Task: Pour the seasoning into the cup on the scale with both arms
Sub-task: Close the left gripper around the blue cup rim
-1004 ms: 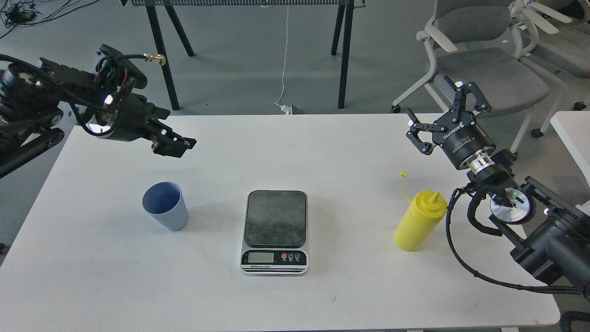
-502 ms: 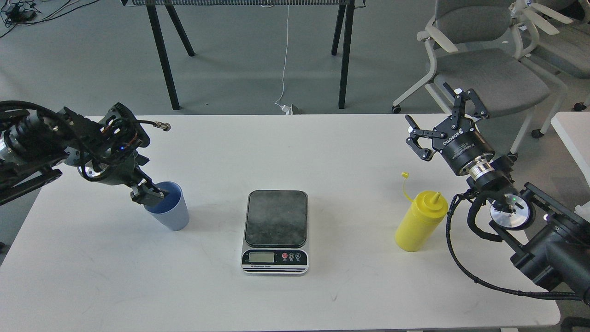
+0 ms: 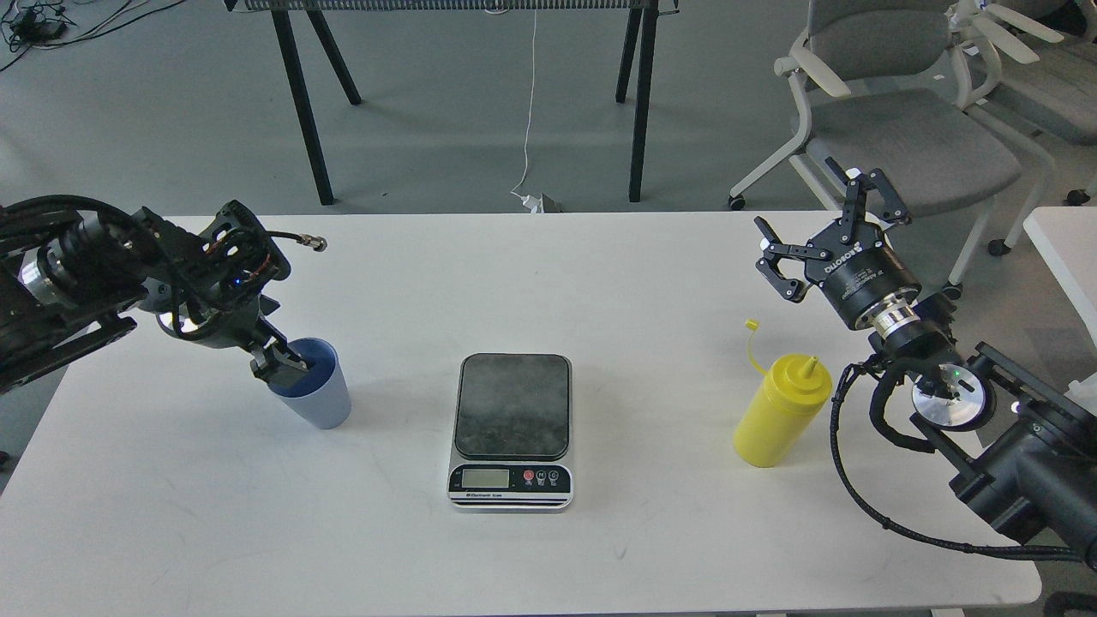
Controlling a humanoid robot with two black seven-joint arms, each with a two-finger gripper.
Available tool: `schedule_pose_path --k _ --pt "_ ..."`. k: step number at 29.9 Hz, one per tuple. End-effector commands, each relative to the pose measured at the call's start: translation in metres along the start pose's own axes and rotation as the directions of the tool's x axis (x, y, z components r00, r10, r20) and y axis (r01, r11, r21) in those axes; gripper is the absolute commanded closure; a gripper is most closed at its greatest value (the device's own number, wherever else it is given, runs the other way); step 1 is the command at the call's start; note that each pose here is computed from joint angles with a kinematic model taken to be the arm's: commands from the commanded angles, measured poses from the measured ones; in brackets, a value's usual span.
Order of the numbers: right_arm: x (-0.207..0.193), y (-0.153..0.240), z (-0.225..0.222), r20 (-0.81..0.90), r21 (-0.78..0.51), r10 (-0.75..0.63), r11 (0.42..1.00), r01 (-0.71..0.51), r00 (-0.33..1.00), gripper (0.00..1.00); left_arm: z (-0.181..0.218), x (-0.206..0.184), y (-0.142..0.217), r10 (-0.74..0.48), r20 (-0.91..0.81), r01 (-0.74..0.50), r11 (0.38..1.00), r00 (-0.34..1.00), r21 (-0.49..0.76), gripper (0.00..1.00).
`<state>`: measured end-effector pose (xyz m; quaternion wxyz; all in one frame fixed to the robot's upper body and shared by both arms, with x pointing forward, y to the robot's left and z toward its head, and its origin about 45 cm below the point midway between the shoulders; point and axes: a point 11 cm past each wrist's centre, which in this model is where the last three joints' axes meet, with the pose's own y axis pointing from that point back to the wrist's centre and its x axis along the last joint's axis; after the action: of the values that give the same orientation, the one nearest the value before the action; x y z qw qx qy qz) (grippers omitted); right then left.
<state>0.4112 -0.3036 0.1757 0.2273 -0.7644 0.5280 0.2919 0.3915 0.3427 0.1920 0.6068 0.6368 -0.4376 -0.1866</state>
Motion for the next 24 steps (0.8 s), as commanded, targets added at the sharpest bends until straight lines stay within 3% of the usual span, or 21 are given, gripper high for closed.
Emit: schedule_pose_path --k 1,11,24 --pt "0.001 0.001 0.001 0.001 -0.002 0.002 1.0 -0.002 1.0 0.01 0.001 0.0 -0.005 -0.012 0.005 0.012 1.0 1.0 0.001 0.05" --pt "0.003 0.003 0.002 0.002 -0.004 0.009 1.0 -0.009 1.0 0.01 -0.002 -0.001 -0.013 -0.014 0.016 0.014 1.0 1.0 0.01 0.13" --pt "0.005 0.005 0.004 0.004 -0.005 0.015 1.0 -0.015 1.0 0.01 -0.002 -0.007 -0.018 -0.029 0.033 0.028 0.999 0.999 0.015 0.32"
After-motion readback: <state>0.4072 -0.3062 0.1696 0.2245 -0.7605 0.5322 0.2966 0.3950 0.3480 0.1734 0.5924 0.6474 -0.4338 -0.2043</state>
